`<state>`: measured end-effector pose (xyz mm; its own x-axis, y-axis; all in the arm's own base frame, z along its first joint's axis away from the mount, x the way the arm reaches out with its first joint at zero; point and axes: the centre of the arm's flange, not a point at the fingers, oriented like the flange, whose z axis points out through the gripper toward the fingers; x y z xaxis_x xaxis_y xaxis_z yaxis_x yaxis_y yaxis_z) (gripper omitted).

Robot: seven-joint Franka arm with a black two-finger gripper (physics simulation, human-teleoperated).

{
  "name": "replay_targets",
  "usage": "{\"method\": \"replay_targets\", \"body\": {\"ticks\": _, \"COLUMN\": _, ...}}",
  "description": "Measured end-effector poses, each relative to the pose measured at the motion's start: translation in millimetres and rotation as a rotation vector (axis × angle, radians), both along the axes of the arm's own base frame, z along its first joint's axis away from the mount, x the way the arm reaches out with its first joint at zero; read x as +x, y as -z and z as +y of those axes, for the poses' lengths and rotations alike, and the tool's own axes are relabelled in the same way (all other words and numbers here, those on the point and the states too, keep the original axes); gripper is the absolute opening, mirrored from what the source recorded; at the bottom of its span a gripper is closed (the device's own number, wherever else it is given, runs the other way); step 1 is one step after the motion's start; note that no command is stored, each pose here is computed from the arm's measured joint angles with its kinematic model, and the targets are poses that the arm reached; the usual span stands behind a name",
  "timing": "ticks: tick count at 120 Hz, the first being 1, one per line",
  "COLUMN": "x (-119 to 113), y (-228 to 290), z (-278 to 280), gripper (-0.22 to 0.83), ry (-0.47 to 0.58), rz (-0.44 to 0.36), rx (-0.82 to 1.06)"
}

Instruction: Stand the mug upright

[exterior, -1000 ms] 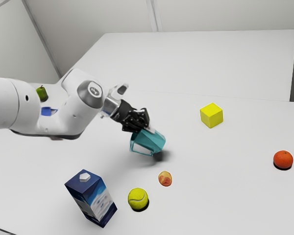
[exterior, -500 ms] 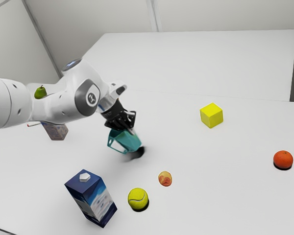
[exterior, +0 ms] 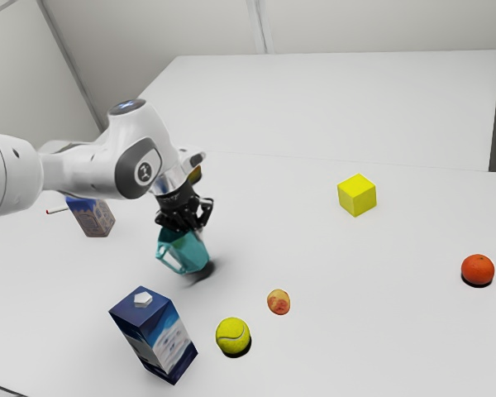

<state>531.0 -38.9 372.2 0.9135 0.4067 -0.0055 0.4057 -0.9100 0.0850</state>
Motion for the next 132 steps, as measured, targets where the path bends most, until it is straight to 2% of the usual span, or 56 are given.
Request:
{"method": "replay_targets", "body": {"ticks": 39, "x": -2, "y": 9, "z": 16, "gripper": -0.17, "ry": -0.115, "rz": 0.070, "rx": 0.087}}
{"method": "replay_targets", "body": {"ticks": 84, "x": -1, "y": 35, "z": 13, "gripper": -0.16, "ry": -0.194, "rz": 0.127, "rx": 0.138}}
{"method": "replay_targets", "body": {"ticks": 96, "x": -1, "y": 36, "z": 13, "gripper": 0.00, "ry": -0.208, "rz": 0.129, "rx": 0.140}}
{"method": "replay_targets", "body": {"ticks": 113, "x": -1, "y": 37, "z": 12, "gripper": 0.28, "ry": -0.224, "rz": 0.129, "rx": 0.142}}
{"method": "replay_targets", "body": {"ticks": 132, "x": 3, "y": 33, "z": 12, "gripper": 0.46, "ry": -0.238, "rz": 0.119, "rx": 0.141}}
